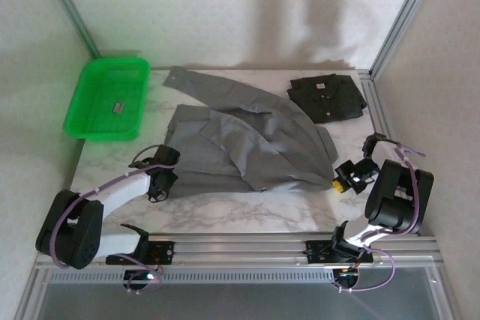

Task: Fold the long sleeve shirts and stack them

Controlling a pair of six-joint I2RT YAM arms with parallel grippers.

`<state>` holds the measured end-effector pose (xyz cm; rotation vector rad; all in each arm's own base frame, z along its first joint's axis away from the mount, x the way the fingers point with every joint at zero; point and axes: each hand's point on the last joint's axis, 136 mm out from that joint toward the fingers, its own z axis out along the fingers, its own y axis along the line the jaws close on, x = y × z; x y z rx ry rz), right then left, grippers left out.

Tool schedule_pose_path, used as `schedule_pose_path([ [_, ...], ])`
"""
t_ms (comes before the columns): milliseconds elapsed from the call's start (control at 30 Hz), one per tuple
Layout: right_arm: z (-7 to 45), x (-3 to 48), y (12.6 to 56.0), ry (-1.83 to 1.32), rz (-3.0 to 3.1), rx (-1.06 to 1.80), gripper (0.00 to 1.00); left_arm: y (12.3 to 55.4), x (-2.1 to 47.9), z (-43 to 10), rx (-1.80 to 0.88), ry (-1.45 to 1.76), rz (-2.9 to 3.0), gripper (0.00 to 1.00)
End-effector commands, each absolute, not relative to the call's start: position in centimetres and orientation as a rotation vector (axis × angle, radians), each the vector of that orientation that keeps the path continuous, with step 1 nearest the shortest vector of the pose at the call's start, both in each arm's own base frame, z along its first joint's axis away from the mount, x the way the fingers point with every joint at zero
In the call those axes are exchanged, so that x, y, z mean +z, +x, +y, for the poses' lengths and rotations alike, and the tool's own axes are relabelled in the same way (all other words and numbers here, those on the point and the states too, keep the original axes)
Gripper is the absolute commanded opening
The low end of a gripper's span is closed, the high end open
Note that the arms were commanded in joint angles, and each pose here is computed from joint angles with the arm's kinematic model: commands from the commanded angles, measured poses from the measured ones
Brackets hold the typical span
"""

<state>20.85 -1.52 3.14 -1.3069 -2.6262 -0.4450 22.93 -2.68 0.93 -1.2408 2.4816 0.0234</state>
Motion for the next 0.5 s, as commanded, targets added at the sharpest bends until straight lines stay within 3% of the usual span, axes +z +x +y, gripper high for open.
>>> schedule_pose_path([
  [0, -3.0, 3.3, 20.5, -1.334, -2.662, -0.352, 0.4, 22.6, 0.5, -0.7, 0.114, -1.289, 2.404, 0.52],
  [33, -3.1, 3.8, 20.5, -1.333, -2.678, -0.35, 0.49, 23.0, 1.9, -0.7, 0.103, -1.282, 2.38, 0.62],
  [100, -3.5, 5.4, 20.6, -1.329, -2.726, -0.329, 0.61, 24.0, 5.5, -0.7, 0.063, -1.273, 2.313, 0.73],
  [133, -3.8, 6.4, 20.6, -1.325, -2.757, -0.312, 0.67, 24.3, 7.5, -0.7, 0.031, -1.266, 2.279, 0.88],
  [233, -4.2, 9.8, 20.9, -1.327, -2.846, -0.306, 0.73, 25.0, 13.5, -0.7, -0.059, -1.245, 2.197, 0.99],
  [367, -2.3, 13.2, 22.2, -1.257, -2.929, -0.405, 0.75, 27.8, 20.4, -2.7, -0.244, -1.141, 2.127, 0.99],
  [467, 2.9, 15.2, 26.2, -1.068, -2.985, -0.827, 0.74, 32.7, 22.7, -8.1, -0.431, -0.943, 2.177, 0.98],
])
